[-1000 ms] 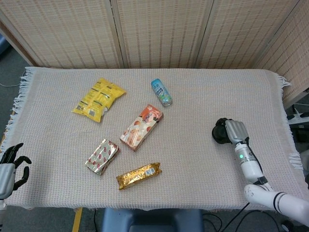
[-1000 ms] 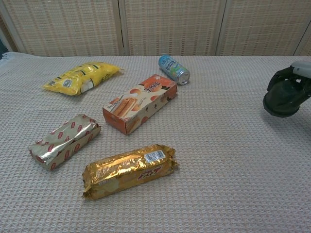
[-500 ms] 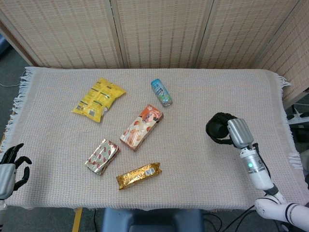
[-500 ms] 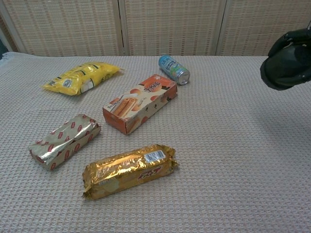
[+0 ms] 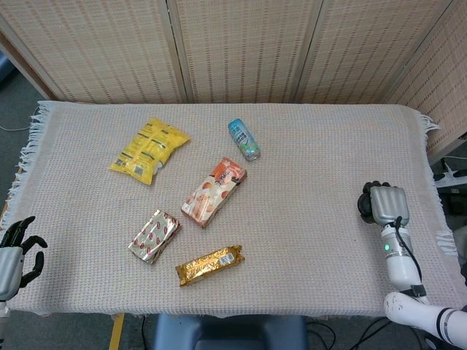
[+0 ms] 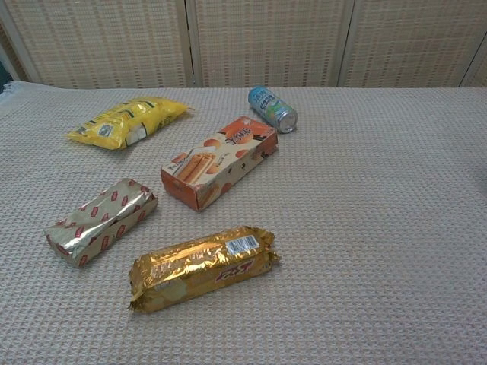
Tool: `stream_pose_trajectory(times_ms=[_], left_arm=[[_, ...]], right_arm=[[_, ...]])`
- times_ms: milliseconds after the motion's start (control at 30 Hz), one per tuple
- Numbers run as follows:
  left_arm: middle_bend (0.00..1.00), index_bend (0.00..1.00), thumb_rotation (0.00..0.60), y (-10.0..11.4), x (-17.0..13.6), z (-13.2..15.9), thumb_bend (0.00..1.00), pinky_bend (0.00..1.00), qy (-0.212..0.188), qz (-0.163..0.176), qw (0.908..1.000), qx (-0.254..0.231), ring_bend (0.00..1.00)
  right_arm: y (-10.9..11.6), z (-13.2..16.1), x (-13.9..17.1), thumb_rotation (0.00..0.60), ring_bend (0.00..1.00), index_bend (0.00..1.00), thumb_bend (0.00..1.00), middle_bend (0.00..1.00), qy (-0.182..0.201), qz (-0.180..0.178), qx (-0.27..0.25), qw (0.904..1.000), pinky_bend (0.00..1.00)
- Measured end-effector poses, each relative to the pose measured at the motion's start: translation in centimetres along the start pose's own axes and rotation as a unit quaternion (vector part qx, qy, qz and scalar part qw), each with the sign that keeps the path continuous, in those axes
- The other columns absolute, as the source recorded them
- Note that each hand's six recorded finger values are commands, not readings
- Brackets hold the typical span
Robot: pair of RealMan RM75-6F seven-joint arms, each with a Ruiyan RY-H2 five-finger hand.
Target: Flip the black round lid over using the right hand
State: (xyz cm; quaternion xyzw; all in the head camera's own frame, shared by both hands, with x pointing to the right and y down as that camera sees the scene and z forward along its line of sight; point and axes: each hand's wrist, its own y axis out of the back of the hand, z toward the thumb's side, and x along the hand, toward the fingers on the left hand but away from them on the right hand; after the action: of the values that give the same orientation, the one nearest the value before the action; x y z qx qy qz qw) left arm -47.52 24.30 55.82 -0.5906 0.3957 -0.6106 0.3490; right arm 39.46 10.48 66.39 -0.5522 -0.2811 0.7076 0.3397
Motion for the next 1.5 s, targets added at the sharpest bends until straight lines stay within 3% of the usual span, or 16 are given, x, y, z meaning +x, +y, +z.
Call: stream_pose_trajectory(times_ms=[200, 300, 333, 433, 467, 567, 667, 700, 833, 933, 967, 1000, 1067, 1167, 1300, 1500], left_arm=[[0.10, 0.48, 0.600, -0.2, 0.0, 0.1, 0.53, 0.53, -0.003, -0.004, 1.0000, 0.002, 0.10], [0.10, 0.48, 0.600, -0.1, 0.0, 0.1, 0.53, 0.53, -0.002, -0.003, 1.0000, 0.001, 0.10], [0.10, 0.48, 0.600, -0.1, 0.0, 0.1, 0.53, 0.53, -0.002, -0.003, 1.0000, 0.001, 0.10], [0.10, 0.48, 0.600, -0.1, 0.0, 0.1, 0.53, 0.53, -0.002, -0.003, 1.0000, 0.000, 0.10], [0.10, 0.48, 0.600, -0.1, 0.0, 0.1, 0.53, 0.53, -0.002, -0.003, 1.0000, 0.000, 0.10], [0.10, 0.48, 0.600, -0.1, 0.0, 0.1, 0.53, 0.53, -0.002, -0.004, 1.0000, 0.000, 0.10], [0.10, 0.48, 0.600, -0.2, 0.0, 0.1, 0.53, 0.53, -0.002, -0.006, 1.0000, 0.001, 0.10], [0.10, 0.48, 0.600, -0.2, 0.0, 0.1, 0.53, 0.53, -0.002, -0.006, 1.0000, 0.000, 0.10], [0.10, 0.48, 0.600, -0.2, 0.0, 0.1, 0.53, 0.53, -0.002, -0.007, 1.0000, 0.000, 0.10], [0.10, 0.48, 0.600, -0.1, 0.0, 0.0, 0.53, 0.53, 0.000, -0.006, 1.0000, -0.001, 0.10], [0.10, 0.48, 0.600, -0.1, 0.0, 0.0, 0.53, 0.53, 0.001, -0.005, 1.0000, -0.002, 0.10], [0.10, 0.48, 0.600, 0.0, 0.0, 0.0, 0.53, 0.53, 0.001, -0.004, 1.0000, -0.003, 0.10], [0.10, 0.48, 0.600, 0.0, 0.0, -0.1, 0.53, 0.53, 0.002, -0.004, 1.0000, -0.003, 0.10], [0.10, 0.48, 0.600, -0.1, 0.0, 0.0, 0.53, 0.53, 0.001, -0.005, 1.0000, -0.002, 0.10], [0.10, 0.48, 0.600, -0.1, 0.0, 0.0, 0.53, 0.53, 0.001, -0.006, 1.0000, -0.001, 0.10], [0.10, 0.48, 0.600, -0.2, 0.0, 0.1, 0.53, 0.53, 0.000, -0.008, 1.0000, 0.000, 0.10]], right_arm=[[1.3, 2.2, 0.3, 0.600, 0.70, 0.71, 0.29, 0.58, 0.069, -0.035, -0.063, 0.9950, 0.82], [2.2, 3.5, 0.7, 0.600, 0.69, 0.70, 0.29, 0.58, 0.120, -0.055, -0.154, 0.9792, 0.82], [2.5, 3.8, 0.8, 0.600, 0.69, 0.70, 0.29, 0.58, 0.136, -0.059, -0.187, 0.9711, 0.82], [3.3, 4.8, 1.3, 0.600, 0.69, 0.70, 0.29, 0.58, 0.190, -0.062, -0.297, 0.9337, 0.82], [3.6, 5.1, 1.6, 0.600, 0.69, 0.70, 0.29, 0.58, 0.211, -0.059, -0.335, 0.9162, 0.82], [3.9, 5.8, 2.1, 0.600, 0.69, 0.70, 0.29, 0.58, 0.254, -0.044, -0.405, 0.8775, 0.82], [3.8, 5.9, 2.3, 0.600, 0.70, 0.71, 0.29, 0.58, 0.267, -0.027, -0.443, 0.8555, 0.82], [3.6, 5.8, 2.3, 0.600, 0.70, 0.71, 0.29, 0.58, 0.267, -0.021, -0.449, 0.8525, 0.82], [3.0, 5.5, 2.1, 0.600, 0.70, 0.71, 0.29, 0.59, 0.254, -0.014, -0.434, 0.8641, 0.82], [2.4, 5.0, 1.7, 0.600, 0.70, 0.71, 0.29, 0.59, 0.232, -0.021, -0.384, 0.8934, 0.82], [2.1, 4.8, 1.6, 0.600, 0.70, 0.71, 0.29, 0.59, 0.219, -0.027, -0.344, 0.9128, 0.82], [2.0, 4.7, 1.5, 0.600, 0.70, 0.71, 0.29, 0.59, 0.213, -0.029, -0.325, 0.9208, 0.82], [1.4, 4.3, 1.2, 0.600, 0.70, 0.71, 0.29, 0.59, 0.191, -0.035, -0.255, 0.9471, 0.82], [0.4, 3.9, 0.9, 0.600, 0.70, 0.71, 0.29, 0.59, 0.160, -0.029, -0.164, 0.9730, 0.82], [-1.7, 3.4, 0.6, 0.600, 0.70, 0.71, 0.29, 0.59, 0.127, 0.017, -0.106, 0.9861, 0.82], [-2.9, 3.7, 0.4, 0.600, 0.70, 0.71, 0.29, 0.59, 0.129, 0.045, -0.104, 0.9852, 0.82]])
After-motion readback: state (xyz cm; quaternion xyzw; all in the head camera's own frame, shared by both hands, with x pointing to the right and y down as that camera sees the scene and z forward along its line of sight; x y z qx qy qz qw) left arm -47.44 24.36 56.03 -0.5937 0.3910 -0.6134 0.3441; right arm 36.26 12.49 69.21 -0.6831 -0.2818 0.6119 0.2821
